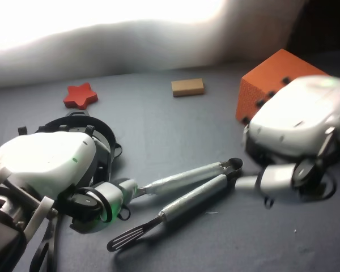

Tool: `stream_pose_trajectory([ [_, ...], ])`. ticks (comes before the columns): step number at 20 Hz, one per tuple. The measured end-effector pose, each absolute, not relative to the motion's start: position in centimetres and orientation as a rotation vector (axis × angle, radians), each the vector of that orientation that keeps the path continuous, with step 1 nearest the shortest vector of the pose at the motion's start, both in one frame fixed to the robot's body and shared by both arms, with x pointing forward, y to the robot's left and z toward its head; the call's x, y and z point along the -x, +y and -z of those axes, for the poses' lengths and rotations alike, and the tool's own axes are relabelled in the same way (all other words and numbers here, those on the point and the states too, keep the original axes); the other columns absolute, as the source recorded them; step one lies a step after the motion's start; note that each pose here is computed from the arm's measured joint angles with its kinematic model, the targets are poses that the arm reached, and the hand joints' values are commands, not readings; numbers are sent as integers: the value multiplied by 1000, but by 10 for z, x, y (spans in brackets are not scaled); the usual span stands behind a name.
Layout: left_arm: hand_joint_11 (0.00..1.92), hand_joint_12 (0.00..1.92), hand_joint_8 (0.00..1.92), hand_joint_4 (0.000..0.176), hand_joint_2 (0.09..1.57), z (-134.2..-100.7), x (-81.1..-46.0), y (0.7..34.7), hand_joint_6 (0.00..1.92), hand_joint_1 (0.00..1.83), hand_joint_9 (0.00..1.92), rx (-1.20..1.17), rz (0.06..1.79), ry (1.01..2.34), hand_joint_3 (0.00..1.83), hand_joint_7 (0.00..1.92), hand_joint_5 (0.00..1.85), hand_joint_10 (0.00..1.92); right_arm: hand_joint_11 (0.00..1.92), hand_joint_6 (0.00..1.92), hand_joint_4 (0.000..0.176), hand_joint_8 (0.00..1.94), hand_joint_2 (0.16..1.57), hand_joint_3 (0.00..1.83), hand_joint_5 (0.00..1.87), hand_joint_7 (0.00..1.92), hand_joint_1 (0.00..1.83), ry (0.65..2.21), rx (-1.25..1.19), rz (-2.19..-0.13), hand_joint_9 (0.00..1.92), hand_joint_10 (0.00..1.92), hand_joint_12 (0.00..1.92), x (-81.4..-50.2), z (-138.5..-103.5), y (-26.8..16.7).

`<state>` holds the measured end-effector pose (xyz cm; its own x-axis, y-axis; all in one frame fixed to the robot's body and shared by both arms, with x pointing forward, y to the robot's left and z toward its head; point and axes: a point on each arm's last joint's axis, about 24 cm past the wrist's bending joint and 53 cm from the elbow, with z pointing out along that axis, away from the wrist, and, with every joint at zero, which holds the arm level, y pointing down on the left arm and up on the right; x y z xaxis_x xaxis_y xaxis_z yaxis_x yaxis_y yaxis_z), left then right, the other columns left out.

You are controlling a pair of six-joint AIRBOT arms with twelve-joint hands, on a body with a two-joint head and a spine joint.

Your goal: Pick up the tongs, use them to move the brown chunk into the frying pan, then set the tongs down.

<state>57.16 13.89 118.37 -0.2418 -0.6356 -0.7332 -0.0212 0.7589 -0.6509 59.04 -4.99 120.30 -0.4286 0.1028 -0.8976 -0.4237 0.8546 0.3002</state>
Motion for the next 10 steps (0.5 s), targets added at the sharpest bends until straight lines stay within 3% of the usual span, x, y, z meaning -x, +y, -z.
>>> stream_pose_trajectory([
  [1,942,1921,1711,0,1372,-1185,-572,138,1730,327,988,513,628,1733,3,1022,861,1863,1199,1621,0,1682,1406,32,1105,1255,186,1914,206,-594,1221,1921,1921,-594,-1212,-59],
  [2,1075,1921,1800,0,1391,-1185,-572,138,1817,355,1052,513,628,1733,6,1050,897,1909,1314,1799,0,1801,1448,41,1123,1277,352,1911,182,-587,1283,1921,1921,-597,-1216,-67],
  [4,1188,1921,1909,0,1467,-1185,-572,138,1912,377,1129,515,628,1734,23,1083,952,1921,1423,1916,0,1919,1462,40,1169,1314,607,1928,136,-574,1359,1921,1921,-598,-1214,-80],
  [5,1197,1921,1918,0,1495,-1185,-572,138,1919,328,1134,514,629,1733,27,1094,963,1921,1456,1920,110,1937,1461,43,1202,1330,645,1937,126,-570,1381,1921,1921,-597,-1213,-82],
  [6,1202,1921,1920,0,1515,-1185,-572,138,1921,290,1139,513,628,1733,24,1099,976,1921,1486,1921,163,1940,1453,41,1216,1340,672,1934,132,-566,1397,1921,1921,-595,-1214,-83],
  [7,1207,1921,1921,0,1511,-1185,-572,138,1915,290,1133,513,628,1733,16,1098,967,1921,1484,1921,173,1941,1451,41,1220,1350,679,1927,138,-564,1409,1921,1921,-595,-1216,-83],
  [10,1179,1921,1921,0,1518,-1185,-572,139,1921,281,1097,515,627,1733,7,1067,950,1921,1488,1921,176,1941,1448,44,1232,1368,692,1923,145,-563,1419,1921,1921,-595,-1217,-82],
])
